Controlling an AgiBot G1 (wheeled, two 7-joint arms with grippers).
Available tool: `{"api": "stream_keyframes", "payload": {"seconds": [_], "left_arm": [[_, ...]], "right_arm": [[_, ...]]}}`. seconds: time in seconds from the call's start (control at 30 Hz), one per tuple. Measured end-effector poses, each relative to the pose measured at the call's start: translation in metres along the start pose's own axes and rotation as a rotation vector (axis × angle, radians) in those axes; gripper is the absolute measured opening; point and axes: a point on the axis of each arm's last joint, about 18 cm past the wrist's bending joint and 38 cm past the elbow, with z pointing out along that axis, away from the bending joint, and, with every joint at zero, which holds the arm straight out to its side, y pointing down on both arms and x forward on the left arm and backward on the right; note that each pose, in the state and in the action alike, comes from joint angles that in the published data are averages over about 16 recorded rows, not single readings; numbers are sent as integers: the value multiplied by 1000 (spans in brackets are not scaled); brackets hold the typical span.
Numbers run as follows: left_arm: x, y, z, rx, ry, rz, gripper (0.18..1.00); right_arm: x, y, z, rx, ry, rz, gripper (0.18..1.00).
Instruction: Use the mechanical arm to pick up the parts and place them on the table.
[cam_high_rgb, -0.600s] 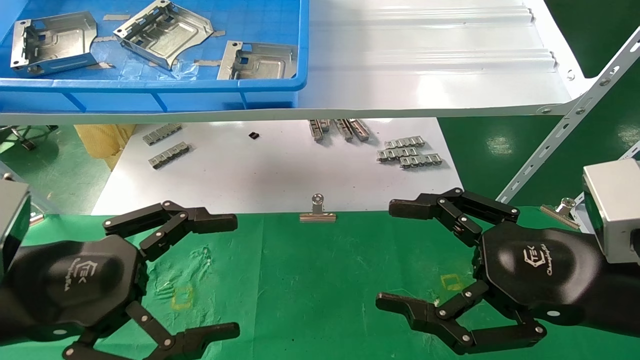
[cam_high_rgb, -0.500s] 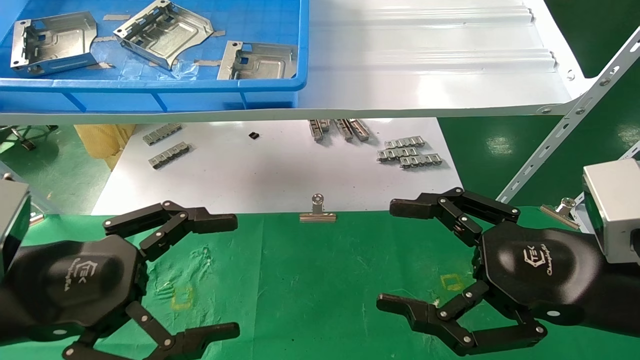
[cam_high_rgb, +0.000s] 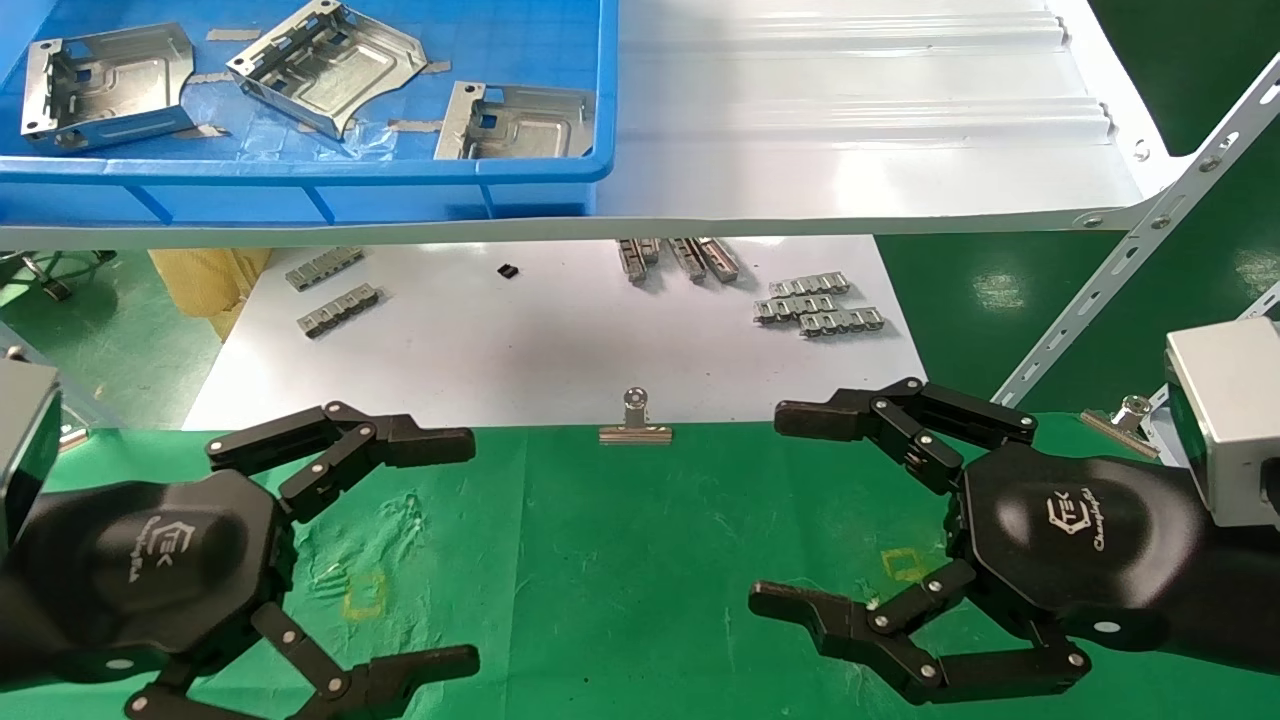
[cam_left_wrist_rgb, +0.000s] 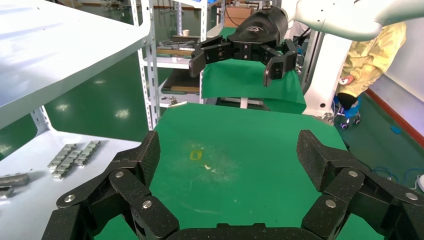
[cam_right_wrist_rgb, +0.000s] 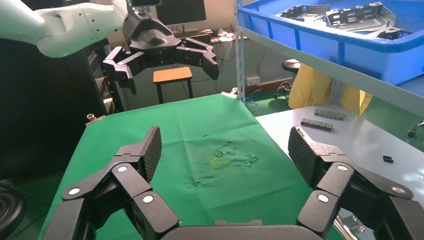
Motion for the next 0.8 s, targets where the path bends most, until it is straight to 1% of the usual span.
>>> {"api": "stream_keyframes", "payload": {"seconds": [0.13,0.3,0.53,0.67,0.8], "left_arm": [[0,0,0,0,0,0,1001],[0,0,0,0,0,0,1001],[0,0,0,0,0,0,1001],[0,0,0,-2,1,3,1001],[-1,-1,0,-8,-1,14,1001]], "right_arm": [[0,0,0,0,0,0,930],[0,0,0,0,0,0,856],[0,0,0,0,0,0,713],[0,0,0,0,0,0,606],[0,0,0,0,0,0,516]]}}
